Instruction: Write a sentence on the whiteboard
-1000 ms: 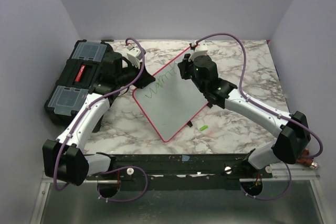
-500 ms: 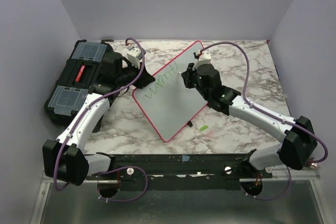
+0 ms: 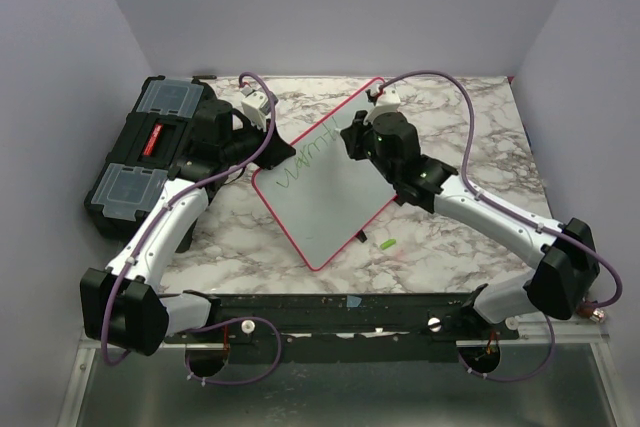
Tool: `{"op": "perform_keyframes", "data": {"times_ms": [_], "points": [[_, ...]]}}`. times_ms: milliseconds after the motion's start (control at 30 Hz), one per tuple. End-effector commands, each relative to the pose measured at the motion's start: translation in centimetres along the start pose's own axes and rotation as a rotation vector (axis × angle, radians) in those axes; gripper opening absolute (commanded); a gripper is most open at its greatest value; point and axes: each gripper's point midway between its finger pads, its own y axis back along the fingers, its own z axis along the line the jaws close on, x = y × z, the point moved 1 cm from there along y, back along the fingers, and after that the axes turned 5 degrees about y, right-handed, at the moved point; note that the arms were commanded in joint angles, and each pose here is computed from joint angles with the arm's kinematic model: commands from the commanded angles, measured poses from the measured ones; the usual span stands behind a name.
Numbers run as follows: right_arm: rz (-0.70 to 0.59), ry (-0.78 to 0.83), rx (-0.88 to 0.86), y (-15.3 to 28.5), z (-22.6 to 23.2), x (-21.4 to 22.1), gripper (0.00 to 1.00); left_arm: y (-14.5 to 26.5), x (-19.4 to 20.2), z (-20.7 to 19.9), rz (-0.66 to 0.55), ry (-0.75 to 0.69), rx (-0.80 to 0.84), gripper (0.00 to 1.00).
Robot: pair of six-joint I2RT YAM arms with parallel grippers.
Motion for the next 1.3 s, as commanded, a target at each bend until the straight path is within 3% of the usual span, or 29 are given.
{"op": "perform_keyframes", "data": {"times_ms": [0, 1267], "points": [[-0.023, 0.018, 0.005, -0.7, 0.3, -1.4, 0.01, 0.6, -1.4, -0.7, -0.041, -0.103, 0.008, 0.00], [0.049, 0.075, 0.090, -0.5, -1.8, 1.3, 0.01, 0.9, -1.5, -1.0, -0.057, -0.113, 0.009, 0.00]]}}
